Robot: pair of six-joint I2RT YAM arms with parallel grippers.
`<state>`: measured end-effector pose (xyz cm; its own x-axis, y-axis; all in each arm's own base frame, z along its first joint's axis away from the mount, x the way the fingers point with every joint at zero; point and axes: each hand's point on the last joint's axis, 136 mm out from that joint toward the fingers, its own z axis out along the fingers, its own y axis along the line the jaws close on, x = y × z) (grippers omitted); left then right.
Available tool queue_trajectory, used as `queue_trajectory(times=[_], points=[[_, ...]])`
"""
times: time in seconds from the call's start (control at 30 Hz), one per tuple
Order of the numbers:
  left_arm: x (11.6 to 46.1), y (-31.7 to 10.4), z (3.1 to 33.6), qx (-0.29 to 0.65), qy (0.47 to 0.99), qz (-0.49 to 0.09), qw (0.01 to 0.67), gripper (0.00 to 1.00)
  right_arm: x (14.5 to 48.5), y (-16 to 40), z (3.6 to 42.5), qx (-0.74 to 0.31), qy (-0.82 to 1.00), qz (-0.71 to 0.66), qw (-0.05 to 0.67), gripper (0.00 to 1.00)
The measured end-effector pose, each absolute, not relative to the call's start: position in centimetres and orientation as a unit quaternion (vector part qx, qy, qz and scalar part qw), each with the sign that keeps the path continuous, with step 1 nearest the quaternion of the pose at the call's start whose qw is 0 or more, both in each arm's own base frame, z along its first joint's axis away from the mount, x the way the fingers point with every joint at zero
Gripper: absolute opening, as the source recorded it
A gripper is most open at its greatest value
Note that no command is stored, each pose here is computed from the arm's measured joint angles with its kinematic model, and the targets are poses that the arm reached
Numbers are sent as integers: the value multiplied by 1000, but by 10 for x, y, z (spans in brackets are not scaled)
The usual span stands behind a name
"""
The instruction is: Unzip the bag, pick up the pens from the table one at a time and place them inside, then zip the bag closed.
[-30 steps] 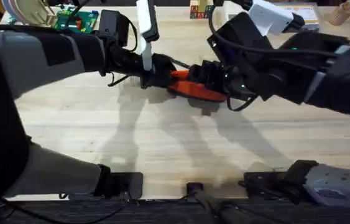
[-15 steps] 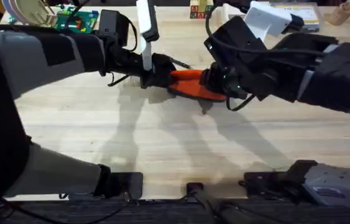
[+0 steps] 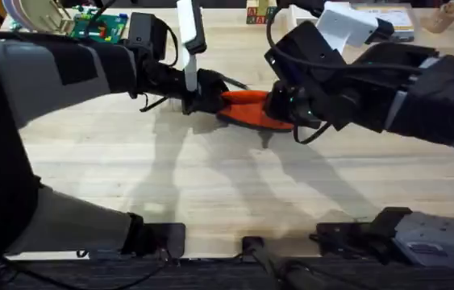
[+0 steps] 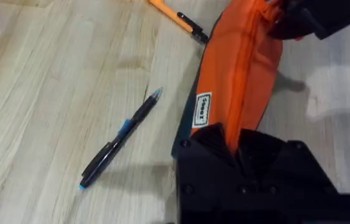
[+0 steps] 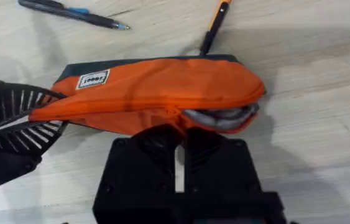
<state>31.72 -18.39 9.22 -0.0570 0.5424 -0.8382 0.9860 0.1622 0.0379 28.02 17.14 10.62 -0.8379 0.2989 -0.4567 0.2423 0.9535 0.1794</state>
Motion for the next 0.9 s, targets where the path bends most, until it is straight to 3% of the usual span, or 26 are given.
queue_trajectory(times=[0.17,0.9], points=[[317,-184,92,575,664,-296,374,42,280,171,106,141,957,57,246,36],[316,-184,92,575,664,-299,374,42,275,176,148,143,941,121,281,32]])
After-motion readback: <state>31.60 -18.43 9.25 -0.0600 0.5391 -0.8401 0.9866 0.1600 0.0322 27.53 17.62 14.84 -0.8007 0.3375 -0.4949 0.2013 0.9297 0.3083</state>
